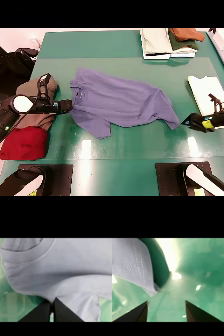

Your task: Fold the shirts.

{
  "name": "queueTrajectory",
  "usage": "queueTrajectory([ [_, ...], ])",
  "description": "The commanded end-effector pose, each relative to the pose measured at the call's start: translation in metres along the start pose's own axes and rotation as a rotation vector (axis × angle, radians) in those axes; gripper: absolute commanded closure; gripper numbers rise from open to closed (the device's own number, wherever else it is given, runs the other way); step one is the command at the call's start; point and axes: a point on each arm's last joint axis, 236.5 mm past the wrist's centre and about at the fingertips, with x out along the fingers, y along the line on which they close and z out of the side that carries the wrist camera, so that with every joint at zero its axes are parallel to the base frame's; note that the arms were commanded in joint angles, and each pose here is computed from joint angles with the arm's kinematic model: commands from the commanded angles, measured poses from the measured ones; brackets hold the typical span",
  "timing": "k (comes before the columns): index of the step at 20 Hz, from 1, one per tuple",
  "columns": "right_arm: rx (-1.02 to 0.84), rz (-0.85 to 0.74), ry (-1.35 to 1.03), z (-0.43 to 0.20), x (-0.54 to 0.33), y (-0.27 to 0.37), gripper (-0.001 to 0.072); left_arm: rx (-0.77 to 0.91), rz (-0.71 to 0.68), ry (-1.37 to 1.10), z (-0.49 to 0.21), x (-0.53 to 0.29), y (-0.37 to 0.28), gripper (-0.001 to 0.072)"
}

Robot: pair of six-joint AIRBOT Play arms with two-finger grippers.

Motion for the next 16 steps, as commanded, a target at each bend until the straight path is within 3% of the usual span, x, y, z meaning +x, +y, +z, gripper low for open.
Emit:
queueTrajectory([
  [1, 0.002, 0.051, 0.033, -0.020, 0.029, 0.010, 0.0215, 0.007, 0.006, -0.007, 0.004, -0.003, 0.002, 0.0682],
  [8, -0.090, 0.069, 0.062, -0.012, 0.056, 0.052, 0.0249, 0.008, 0.006, -0.007, 0.004, -0.003, 0.002, 0.0682],
  [10, -0.145, 0.065, 0.106, -0.013, 0.065, 0.063, 0.0423, 0.008, 0.007, -0.001, 0.003, -0.003, 0.002, 0.0682],
  [12, -0.204, 0.064, 0.110, -0.010, 0.065, 0.077, 0.0694, 0.010, 0.007, 0.000, 0.003, -0.004, 0.001, 0.0682],
  [16, -0.368, 0.096, -0.110, 0.032, -0.012, 0.130, 0.0692, 0.127, -0.036, -0.103, 0.045, -0.060, -0.035, 0.0682],
])
